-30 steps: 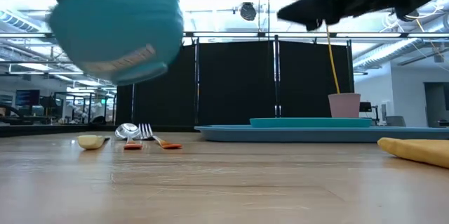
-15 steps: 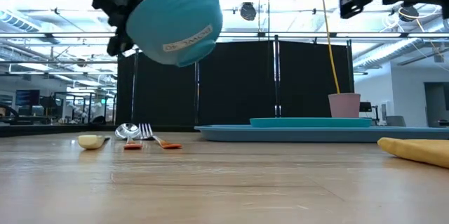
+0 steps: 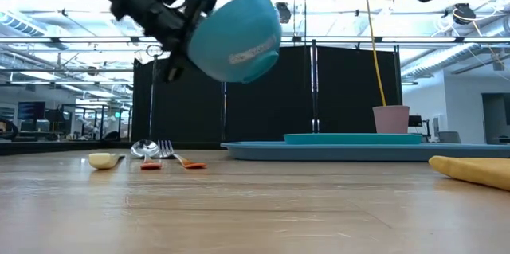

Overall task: Set up tray
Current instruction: Put the blue bowl onto the blue tray

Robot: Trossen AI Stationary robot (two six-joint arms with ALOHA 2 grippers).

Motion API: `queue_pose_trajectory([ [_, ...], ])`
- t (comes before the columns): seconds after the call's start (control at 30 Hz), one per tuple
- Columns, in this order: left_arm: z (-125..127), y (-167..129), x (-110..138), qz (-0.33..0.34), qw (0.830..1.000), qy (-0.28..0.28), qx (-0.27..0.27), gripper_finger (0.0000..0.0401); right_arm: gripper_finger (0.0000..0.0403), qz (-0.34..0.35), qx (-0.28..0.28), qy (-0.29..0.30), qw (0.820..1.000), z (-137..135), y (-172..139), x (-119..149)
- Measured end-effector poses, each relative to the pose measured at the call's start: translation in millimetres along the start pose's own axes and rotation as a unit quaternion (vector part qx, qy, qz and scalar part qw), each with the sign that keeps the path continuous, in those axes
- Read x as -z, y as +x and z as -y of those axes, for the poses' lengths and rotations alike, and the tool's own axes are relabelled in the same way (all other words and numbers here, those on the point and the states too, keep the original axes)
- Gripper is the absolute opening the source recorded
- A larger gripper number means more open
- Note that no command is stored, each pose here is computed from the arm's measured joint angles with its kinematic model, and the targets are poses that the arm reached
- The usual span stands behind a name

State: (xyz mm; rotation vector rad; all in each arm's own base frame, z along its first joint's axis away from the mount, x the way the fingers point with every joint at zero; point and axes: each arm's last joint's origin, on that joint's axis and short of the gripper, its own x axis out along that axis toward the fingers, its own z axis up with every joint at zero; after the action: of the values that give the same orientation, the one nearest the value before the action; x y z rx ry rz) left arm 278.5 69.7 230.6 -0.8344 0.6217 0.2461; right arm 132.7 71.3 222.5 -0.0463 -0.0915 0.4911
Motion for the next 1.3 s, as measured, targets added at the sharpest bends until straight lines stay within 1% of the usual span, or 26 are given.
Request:
queue_pose_trajectory([
  [0.07, 2, 3, -10, -0.003, 1.0, 0.007, 0.0, 0.0007, 0.0043, 0.003, -0.006, -0.001, 1.0, -2, 0, -1],
  [0.13, 9, 7, -24, 0.001, 1.0, 0.013, 0.002, 0.0007, 0.0043, 0.005, -0.012, 0.0, 1.0, -4, 0, -1],
  [0.23, 12, 16, -40, -0.025, 0.999, 0.02, -0.023, 0.0007, 0.0043, 0.01, -0.021, 0.0, 1.0, -7, 0, -2],
  [0.4, 20, 29, -77, -0.05, 0.996, 0.04, -0.056, 0.0007, 0.0043, 0.011, -0.044, -0.008, 0.999, -13, -1, -3],
  [0.6, 16, 49, -114, -0.07, 0.992, 0.048, -0.091, 0.0007, 0.0043, 0.014, -0.056, -0.008, 0.998, -17, -1, -3],
  [0.77, 10, 69, -131, -0.085, 0.988, 0.062, -0.117, 0.0007, 0.0043, 0.011, -0.056, -0.007, 0.998, -17, -1, -3],
  [0.93, 9, 86, -144, -0.088, 0.987, 0.072, -0.113, 0.0007, 0.0043, 0.011, -0.056, -0.006, 0.998, -17, -1, -3],
  [1.03, 6, 94, -151, -0.094, 0.986, 0.07, -0.117, 0.0007, 0.0043, 0.01, -0.056, 0.006, 0.998, -17, -1, -2],
  [1.3, 10, 107, -170, -0.103, 0.984, 0.073, -0.122, 0.0007, 0.0043, 0.008, -0.068, 0.006, 0.998, -19, 0, -2],
])
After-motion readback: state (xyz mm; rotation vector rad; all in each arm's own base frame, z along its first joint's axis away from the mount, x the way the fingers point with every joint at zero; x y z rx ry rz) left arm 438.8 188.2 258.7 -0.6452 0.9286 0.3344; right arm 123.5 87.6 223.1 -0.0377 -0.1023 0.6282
